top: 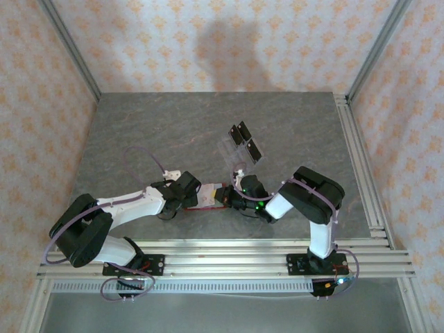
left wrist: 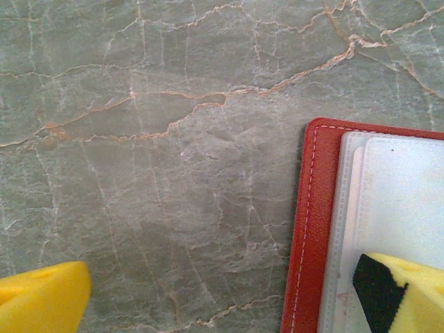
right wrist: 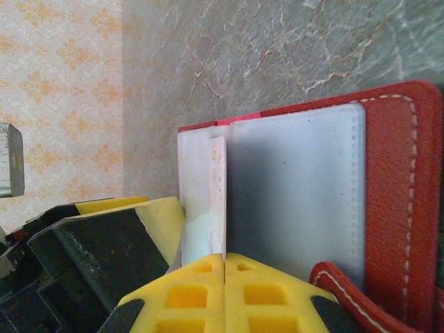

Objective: Put the credit cards into the card holder
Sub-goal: Insert the credit card into the card slot.

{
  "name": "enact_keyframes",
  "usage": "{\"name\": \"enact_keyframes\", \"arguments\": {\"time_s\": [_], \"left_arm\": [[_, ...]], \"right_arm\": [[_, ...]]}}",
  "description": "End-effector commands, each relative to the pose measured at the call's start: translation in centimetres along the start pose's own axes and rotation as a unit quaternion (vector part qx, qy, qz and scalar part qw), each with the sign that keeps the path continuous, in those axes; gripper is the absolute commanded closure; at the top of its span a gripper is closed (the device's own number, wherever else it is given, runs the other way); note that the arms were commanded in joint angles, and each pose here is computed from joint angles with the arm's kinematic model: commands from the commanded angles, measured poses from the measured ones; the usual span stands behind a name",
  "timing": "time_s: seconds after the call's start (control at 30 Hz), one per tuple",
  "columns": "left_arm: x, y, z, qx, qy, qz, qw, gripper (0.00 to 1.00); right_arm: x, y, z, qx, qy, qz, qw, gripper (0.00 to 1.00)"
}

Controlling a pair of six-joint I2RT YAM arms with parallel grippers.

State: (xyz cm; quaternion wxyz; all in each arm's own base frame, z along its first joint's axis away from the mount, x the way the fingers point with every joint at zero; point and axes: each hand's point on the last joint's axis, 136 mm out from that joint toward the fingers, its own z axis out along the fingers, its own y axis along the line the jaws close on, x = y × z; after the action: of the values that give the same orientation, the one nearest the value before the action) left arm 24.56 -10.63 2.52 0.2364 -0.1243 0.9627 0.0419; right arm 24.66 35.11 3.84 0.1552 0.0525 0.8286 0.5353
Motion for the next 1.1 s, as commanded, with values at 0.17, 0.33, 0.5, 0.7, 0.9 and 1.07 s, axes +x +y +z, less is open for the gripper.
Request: {"name": "enact_keyframes", "arguments": {"time_s": [0.17, 0.33, 0.5, 0.7, 0.9, 1.07], "left_arm": [[0.3, 2.8, -0.6, -0.059, -0.005, -0.006, 0.998, 0.00], [-0.8, 5.6, -2.3, -0.117, -0.034, -0.036, 0.992, 0.00], [0.0, 6.7, -2.0, -0.146, -0.023, -0.039, 0.988, 0.00], [1.5, 5.9, -0.2, -0.139, 0.009, -0.034, 0.990, 0.00], [2.0, 4.4, 0.7, -0.108, 0.020, -0.032, 0.993, 0.00], [2.0, 4.3, 0.7, -0.105, 0.020, -0.032, 0.994, 0.00]], "right_arm": [[0.3, -0.2, 0.8, 0.001, 0.008, 0.005, 1.000, 1.00], [0.3, -0.7, 1.0, 0.013, 0.010, 0.009, 1.000, 1.00], [0.4, -0.9, 1.2, 0.021, 0.015, 0.012, 1.000, 1.00], [0.7, -1.4, 1.5, 0.036, 0.027, 0.014, 0.999, 1.00], [1.0, -1.6, 2.2, 0.050, 0.047, 0.017, 0.997, 0.99], [1.0, -1.2, 2.0, 0.060, 0.053, 0.011, 0.997, 0.76]]}}
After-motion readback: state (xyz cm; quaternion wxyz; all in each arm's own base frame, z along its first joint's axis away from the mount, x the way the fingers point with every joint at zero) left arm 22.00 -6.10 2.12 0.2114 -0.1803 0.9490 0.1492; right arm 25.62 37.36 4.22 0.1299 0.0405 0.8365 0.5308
